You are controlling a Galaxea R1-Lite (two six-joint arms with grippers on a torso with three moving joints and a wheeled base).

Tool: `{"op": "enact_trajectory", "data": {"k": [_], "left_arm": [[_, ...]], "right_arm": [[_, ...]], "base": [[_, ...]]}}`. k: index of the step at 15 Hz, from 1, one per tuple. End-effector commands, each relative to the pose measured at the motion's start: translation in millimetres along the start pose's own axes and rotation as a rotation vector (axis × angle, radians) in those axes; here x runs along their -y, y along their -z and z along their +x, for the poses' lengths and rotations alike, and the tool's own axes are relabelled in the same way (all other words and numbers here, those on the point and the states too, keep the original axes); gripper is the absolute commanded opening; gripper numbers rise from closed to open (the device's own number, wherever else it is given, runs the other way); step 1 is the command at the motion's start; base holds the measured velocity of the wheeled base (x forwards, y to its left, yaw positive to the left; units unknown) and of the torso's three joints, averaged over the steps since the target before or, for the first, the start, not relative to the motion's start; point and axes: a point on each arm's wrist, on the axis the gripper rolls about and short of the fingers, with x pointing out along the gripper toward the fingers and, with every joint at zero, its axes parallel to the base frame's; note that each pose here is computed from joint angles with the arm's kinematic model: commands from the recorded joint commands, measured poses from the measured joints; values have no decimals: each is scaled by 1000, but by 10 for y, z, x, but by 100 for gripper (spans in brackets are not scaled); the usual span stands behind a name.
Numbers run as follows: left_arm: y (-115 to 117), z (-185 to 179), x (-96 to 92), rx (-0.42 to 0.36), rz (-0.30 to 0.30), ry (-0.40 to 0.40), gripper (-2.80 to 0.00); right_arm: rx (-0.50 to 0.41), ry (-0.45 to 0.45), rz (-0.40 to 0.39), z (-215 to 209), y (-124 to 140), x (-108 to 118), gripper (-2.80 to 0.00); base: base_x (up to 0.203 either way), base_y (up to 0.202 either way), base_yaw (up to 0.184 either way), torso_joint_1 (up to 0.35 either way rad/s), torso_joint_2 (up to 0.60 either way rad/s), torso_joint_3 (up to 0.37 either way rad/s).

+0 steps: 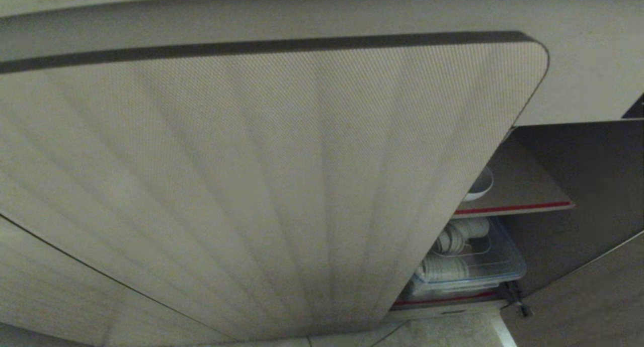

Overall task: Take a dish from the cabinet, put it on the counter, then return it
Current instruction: Take the bowl from the cabinet

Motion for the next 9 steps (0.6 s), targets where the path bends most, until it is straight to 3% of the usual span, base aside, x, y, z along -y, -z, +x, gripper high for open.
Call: {"op": "enact_trajectory", "data": {"k": [1,9], "left_arm": [[0,0,0,0,-1,-1,-280],[0,0,0,0,-1,-1,-280]], "right_arm": [[-2,0,1,2,2,0,-280],[0,-5,-11,0,-2,-1,-280]], "base": [[0,0,0,0,0,0],[0,0,0,0,0,0]]}}
